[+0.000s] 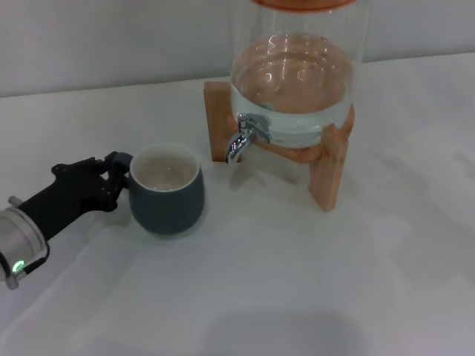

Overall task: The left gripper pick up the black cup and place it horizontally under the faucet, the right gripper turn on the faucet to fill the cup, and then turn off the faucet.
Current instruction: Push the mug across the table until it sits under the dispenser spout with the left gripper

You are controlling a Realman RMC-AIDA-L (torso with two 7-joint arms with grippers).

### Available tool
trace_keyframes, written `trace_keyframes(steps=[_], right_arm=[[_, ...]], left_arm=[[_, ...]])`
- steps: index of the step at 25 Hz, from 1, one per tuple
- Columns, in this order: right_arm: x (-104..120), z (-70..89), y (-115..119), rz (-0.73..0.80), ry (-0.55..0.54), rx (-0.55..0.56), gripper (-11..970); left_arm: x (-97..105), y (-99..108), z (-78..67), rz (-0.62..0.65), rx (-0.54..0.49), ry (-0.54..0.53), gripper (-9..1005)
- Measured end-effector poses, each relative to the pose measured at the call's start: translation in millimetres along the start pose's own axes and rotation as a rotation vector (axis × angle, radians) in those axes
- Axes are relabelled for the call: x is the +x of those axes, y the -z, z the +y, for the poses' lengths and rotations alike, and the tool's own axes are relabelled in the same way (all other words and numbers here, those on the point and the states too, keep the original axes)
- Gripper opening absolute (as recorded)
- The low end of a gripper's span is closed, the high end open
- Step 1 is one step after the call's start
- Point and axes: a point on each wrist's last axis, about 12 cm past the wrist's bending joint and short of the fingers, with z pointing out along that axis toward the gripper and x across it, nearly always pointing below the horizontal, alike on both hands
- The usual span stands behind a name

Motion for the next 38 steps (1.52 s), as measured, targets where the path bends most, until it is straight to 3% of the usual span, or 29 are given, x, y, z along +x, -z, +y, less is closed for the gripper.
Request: trace_keyframes(steps=[16, 38], right_arm=[[0, 1.0, 0, -0.004, -0.002, -0.007, 718], [0, 1.2, -1, -0.01, -0.003, -0.008, 718]], left_arm=[[-12, -22, -10.6, 0.079, 0.12, 0.035, 138], [-29, -52, -19.1, 0.188, 0.183, 0.005, 138]])
